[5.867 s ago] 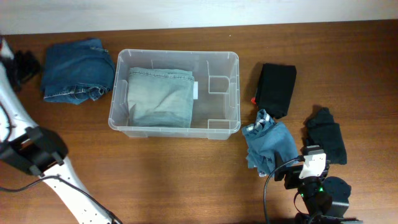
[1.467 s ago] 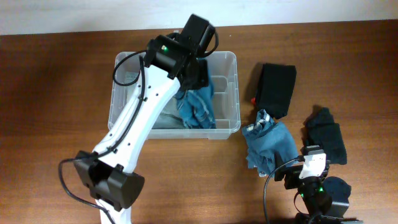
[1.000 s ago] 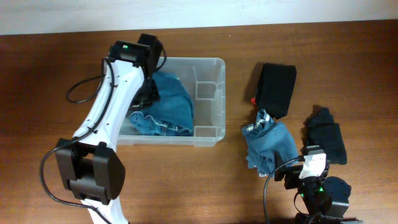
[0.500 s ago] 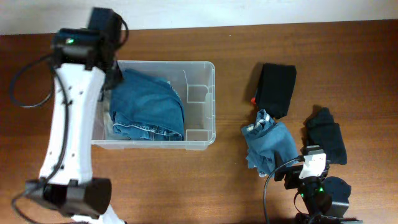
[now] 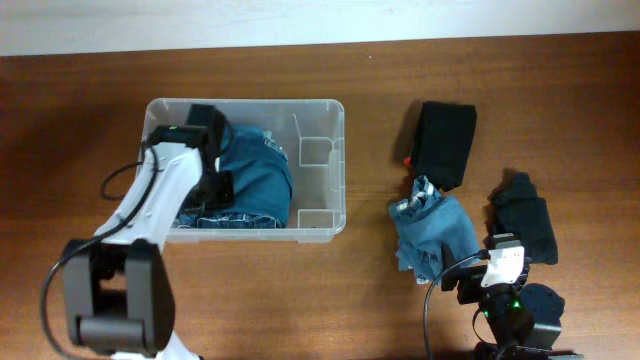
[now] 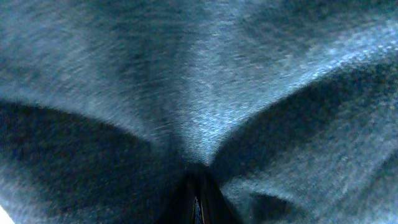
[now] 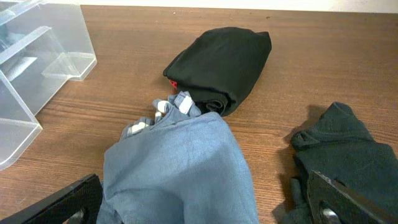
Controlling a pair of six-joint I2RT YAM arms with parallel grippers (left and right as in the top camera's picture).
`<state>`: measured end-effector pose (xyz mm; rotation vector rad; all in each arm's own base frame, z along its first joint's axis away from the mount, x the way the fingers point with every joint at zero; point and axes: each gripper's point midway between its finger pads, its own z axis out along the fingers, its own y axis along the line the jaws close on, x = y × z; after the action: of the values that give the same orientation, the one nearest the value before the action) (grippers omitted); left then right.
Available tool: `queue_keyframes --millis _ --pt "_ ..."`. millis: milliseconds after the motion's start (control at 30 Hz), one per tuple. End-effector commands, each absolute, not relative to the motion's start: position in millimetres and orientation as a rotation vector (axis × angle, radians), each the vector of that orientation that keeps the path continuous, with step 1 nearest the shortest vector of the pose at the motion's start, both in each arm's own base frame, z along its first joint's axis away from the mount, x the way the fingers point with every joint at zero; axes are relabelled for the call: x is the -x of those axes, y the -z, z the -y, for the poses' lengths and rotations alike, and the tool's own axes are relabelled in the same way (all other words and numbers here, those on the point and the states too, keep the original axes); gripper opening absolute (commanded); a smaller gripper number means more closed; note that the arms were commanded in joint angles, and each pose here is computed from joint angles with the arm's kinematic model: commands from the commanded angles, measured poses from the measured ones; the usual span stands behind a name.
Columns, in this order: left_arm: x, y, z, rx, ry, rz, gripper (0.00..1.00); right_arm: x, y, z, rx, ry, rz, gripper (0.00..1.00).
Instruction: Pack container
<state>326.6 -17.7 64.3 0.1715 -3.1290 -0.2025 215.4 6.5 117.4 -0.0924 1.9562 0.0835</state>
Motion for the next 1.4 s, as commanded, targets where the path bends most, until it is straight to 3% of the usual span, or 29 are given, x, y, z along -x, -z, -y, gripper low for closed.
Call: queue_keyframes --millis 0,133,200,333,433,567,767,867,1000,1067,1167,1267,1367 --pt "-297 -30 1 -0.324 0.139 3.011 0.07 -215 -116 -6 0.080 -0.087 -1.955 0.98" --pt "-322 -44 -3 -0.339 0.122 3.088 0.07 -215 -116 -6 0.080 -0.087 -1.955 0.98" --pt "-355 -91 1 -0.325 0.093 3.181 0.14 -215 -116 -6 0.080 -0.087 -1.955 0.98" --pt "-406 -188 12 -0.322 0.041 3.410 0.38 -215 -116 -6 0.080 -0.087 -1.955 0.98" --pt "-419 -221 33 -0.270 -0.061 3.503 0.40 -215 -116 -6 0.080 -0.087 -1.955 0.98" --pt "-396 -199 95 0.040 -0.320 3.378 0.40 -215 -116 -6 0.080 -0.087 -1.955 0.98" --pt "-333 -94 111 0.319 0.063 3.092 0.40 -215 -116 -6 0.080 -0.087 -1.955 0.99" --pt "-330 -51 108 0.272 0.071 3.085 0.39 -215 -116 -6 0.080 -0.087 -1.955 0.98" --pt "-353 -52 102 0.218 0.050 3.149 0.39 -215 -116 -6 0.080 -0.087 -1.955 0.98" --pt "-370 -76 102 0.200 0.034 3.195 0.39 -215 -116 -6 0.080 -0.087 -1.955 0.98" --pt "-389 -161 103 0.227 0.019 3.279 0.40 -215 -116 -6 0.080 -0.087 -1.955 0.98" --pt "-386 -250 77 0.202 0.216 3.387 0.49 -215 -116 -6 0.080 -0.087 -1.955 0.98" --pt "-383 -276 68 0.164 0.242 3.441 0.52 -215 -116 -6 0.080 -0.087 -1.955 0.98"
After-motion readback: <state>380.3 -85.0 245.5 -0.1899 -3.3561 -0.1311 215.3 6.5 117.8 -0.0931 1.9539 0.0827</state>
